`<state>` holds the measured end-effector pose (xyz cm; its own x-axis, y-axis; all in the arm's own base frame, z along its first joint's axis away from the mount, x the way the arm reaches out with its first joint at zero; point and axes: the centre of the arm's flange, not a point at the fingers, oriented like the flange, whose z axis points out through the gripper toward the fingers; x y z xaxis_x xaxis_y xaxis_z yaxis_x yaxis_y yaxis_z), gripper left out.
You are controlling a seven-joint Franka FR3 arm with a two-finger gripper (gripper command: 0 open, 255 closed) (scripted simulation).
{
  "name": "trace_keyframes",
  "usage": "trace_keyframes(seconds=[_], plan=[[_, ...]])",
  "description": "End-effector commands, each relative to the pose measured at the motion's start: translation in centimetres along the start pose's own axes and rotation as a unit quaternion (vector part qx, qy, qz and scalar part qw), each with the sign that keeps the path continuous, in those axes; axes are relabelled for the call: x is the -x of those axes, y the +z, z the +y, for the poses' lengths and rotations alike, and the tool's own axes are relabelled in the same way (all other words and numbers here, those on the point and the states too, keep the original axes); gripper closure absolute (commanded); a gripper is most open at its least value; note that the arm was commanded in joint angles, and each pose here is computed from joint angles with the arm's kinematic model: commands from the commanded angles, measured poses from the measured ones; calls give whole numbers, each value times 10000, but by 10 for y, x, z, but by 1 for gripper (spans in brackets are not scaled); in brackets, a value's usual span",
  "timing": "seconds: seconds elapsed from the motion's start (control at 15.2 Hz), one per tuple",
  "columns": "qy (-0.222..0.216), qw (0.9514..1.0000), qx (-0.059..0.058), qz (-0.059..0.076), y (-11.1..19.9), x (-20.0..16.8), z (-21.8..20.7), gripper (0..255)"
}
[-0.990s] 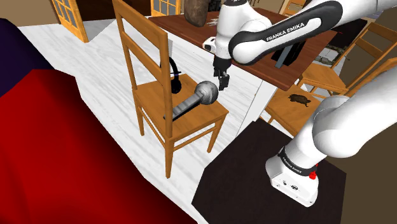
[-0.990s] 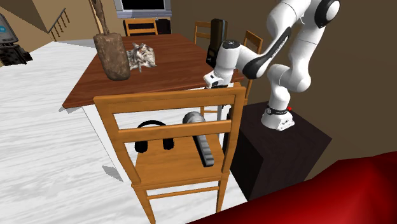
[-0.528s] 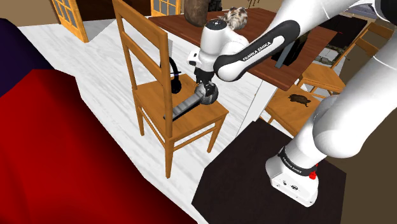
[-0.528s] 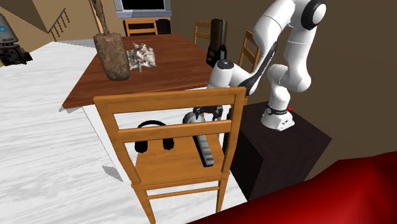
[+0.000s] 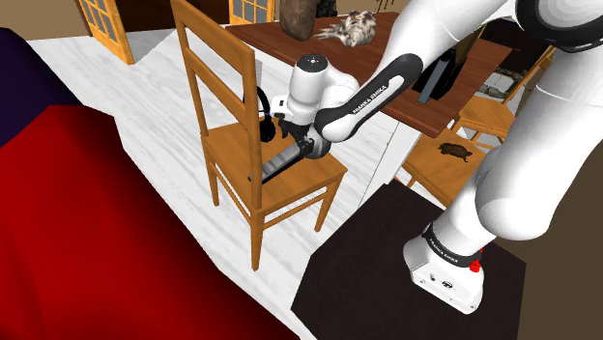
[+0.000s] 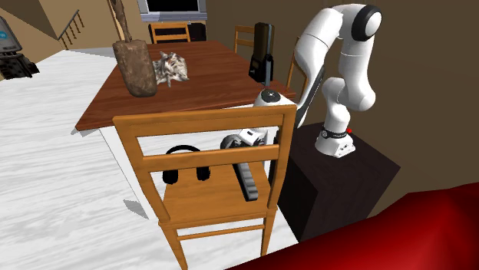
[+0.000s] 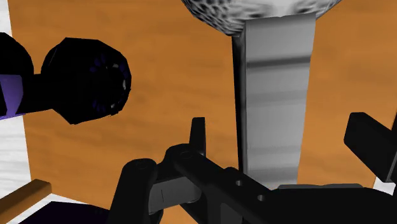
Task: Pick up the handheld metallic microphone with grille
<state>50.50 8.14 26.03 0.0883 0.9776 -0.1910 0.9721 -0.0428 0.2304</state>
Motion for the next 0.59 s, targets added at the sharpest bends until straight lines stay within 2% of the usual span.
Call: trace_keyframes(seconds=[0.0, 0.13, 0.26, 0.33, 0.53], plan=[[-9, 10000, 5, 3, 11, -1, -3, 0], [-9, 10000, 5, 3, 24, -4, -6, 0], [-9, 10000, 4, 4, 24, -4, -6, 0], [-9, 10000, 5, 3, 24, -5, -6, 255], [-9, 10000, 4, 3, 24, -5, -6, 255]])
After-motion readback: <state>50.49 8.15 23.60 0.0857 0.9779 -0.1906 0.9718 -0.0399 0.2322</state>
